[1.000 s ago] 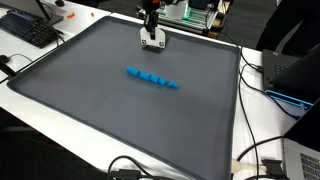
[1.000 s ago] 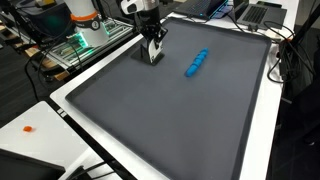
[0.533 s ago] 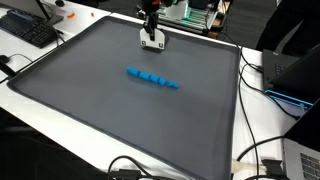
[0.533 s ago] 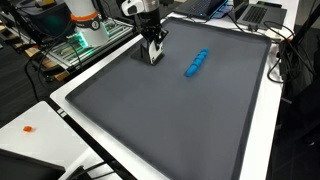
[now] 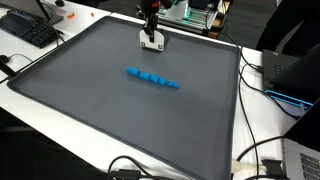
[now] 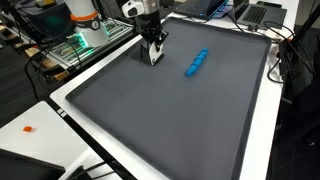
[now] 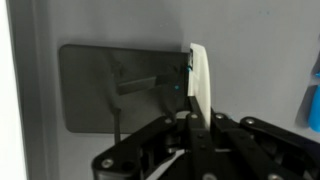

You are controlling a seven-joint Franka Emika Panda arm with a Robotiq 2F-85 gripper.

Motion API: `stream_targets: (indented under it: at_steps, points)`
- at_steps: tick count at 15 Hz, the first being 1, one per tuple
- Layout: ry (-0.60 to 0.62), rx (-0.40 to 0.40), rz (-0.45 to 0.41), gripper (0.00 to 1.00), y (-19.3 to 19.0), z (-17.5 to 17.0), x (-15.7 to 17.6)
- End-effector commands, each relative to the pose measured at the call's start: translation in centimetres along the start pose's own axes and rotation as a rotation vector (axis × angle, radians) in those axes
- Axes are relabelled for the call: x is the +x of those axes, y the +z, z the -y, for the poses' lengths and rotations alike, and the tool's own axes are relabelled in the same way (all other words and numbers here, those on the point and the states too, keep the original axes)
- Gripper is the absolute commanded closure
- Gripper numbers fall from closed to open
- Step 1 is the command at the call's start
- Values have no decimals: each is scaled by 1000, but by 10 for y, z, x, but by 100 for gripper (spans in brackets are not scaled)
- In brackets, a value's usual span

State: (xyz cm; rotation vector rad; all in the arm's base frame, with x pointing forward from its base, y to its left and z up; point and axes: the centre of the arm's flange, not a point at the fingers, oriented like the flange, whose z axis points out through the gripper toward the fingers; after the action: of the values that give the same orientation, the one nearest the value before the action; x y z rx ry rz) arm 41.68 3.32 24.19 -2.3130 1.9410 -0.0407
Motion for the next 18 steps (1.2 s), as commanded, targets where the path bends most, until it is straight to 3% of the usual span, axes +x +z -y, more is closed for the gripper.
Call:
stream_targets:
  at_steps: [1, 9, 10, 12, 18]
  points:
    - [21, 5, 1, 99, 10, -2, 0]
    - [16, -18, 12, 97, 12, -7, 4]
    - [19, -24, 6, 71, 10, -8, 5]
    - [8, -28, -5, 65, 4, -8, 7]
    - [-29, -37, -36, 19, -18, -6, 19]
